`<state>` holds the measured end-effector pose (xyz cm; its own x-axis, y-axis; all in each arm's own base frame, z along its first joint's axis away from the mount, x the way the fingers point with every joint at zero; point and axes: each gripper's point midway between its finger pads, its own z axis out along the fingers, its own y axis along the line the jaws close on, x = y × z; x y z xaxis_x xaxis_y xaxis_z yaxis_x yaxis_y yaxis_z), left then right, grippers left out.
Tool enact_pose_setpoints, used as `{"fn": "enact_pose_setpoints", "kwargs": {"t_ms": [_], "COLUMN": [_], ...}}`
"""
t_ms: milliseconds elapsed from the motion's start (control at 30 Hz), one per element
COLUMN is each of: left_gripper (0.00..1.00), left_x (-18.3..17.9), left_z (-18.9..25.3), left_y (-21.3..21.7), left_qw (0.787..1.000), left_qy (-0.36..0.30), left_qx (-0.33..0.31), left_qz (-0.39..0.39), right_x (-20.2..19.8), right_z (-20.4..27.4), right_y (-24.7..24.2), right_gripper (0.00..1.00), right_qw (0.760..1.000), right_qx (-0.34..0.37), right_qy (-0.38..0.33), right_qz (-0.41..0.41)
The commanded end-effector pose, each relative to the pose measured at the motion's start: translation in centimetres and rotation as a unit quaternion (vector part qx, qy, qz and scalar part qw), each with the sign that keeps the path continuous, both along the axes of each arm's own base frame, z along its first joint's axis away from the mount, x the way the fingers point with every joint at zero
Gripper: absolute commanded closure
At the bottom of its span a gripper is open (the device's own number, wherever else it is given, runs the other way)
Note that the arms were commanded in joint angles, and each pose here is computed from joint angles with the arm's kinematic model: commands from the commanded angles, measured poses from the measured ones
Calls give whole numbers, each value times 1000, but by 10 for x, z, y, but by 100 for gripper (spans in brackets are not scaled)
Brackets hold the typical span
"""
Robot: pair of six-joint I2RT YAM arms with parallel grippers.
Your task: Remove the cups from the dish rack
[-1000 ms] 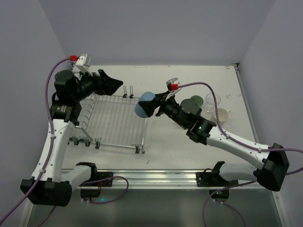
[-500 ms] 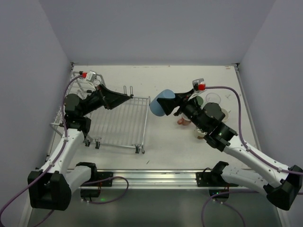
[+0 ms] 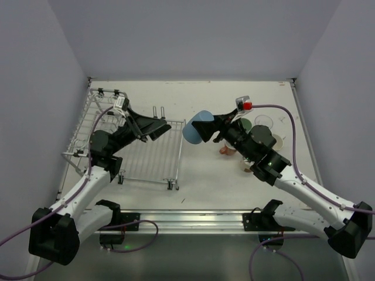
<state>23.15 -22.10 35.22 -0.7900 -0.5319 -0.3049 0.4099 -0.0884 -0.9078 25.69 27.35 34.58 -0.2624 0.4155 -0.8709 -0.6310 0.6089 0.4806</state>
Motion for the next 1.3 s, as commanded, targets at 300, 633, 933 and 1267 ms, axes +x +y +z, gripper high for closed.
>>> {"fn": "enact_pose_setpoints", "kwargs": {"t_ms": [300,633,933,1267], "left_gripper": [28,24,24,24], "left_x": [8,6,1,-13], "left_z": [-9,-13,1,19], "left_y": [1,-18,-29,-34], "left_qw": [994,986,984,982], "left_qy": [97,153,147,130], "left_qx": [-50,-72,-96,-127], "left_qz": [17,1,-27,-57], "right_x": [-20,-29,-31,-27], "right_z": [50,60,58,42], "right_y": [-8,7,9,11], "right_gripper": [66,66,67,67], "right_qw": [993,985,982,976], "right_qx": [68,92,100,138], "right_qy": [-85,-124,-128,-119], "right_qz": [33,82,91,122]}}
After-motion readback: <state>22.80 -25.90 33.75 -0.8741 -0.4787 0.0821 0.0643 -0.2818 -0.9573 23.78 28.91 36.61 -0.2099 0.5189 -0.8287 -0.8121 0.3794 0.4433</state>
